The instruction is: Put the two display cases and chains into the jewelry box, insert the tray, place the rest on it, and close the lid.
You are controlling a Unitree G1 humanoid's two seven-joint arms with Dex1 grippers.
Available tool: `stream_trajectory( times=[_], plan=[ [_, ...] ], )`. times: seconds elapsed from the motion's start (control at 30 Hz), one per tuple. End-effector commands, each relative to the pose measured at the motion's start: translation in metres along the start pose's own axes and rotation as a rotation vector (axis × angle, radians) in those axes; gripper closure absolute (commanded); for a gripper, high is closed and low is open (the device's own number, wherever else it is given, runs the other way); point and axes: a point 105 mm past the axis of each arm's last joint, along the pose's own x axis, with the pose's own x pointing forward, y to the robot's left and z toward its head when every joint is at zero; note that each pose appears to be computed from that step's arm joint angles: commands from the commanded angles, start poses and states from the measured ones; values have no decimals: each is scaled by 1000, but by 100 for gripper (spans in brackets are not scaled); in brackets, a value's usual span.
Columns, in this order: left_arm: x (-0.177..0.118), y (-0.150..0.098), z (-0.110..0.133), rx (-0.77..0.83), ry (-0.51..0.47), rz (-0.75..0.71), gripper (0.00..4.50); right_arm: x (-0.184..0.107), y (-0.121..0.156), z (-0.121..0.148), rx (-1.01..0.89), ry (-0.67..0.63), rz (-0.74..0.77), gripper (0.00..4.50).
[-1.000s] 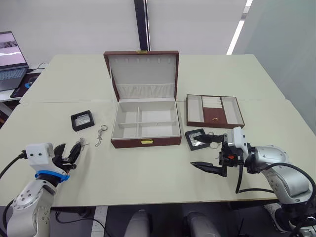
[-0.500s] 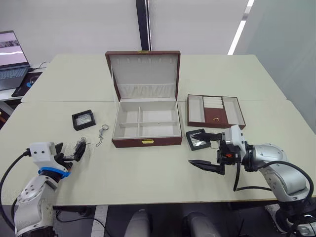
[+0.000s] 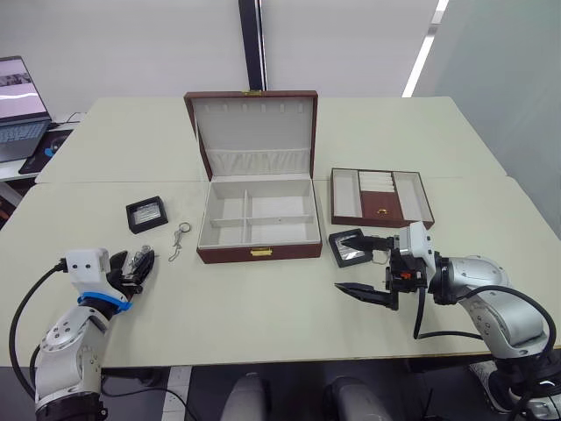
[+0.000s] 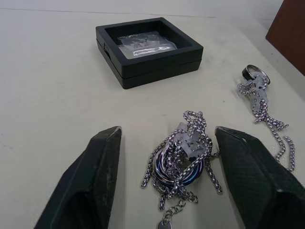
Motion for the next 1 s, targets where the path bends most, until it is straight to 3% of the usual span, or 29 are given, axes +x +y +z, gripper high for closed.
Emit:
stream_trajectory(
  times=[0.03, 0.17, 0.57, 1.0],
  plan=[
    [-4, -3, -15, -6, 60, -7, 278, -1, 0, 9, -33, -17, 2, 0],
    [-4, -2, -13, -6, 48, 5, 390, -1, -2, 8, -36, -19, 1, 0],
    [-6, -10, 11, -22, -49, 12, 392, 0, -5, 10, -43, -25, -3, 0],
    [-15, -46, 84, -30, -239, -66, 392, -1, -8, 10, -45, -25, -6, 0]
  ],
)
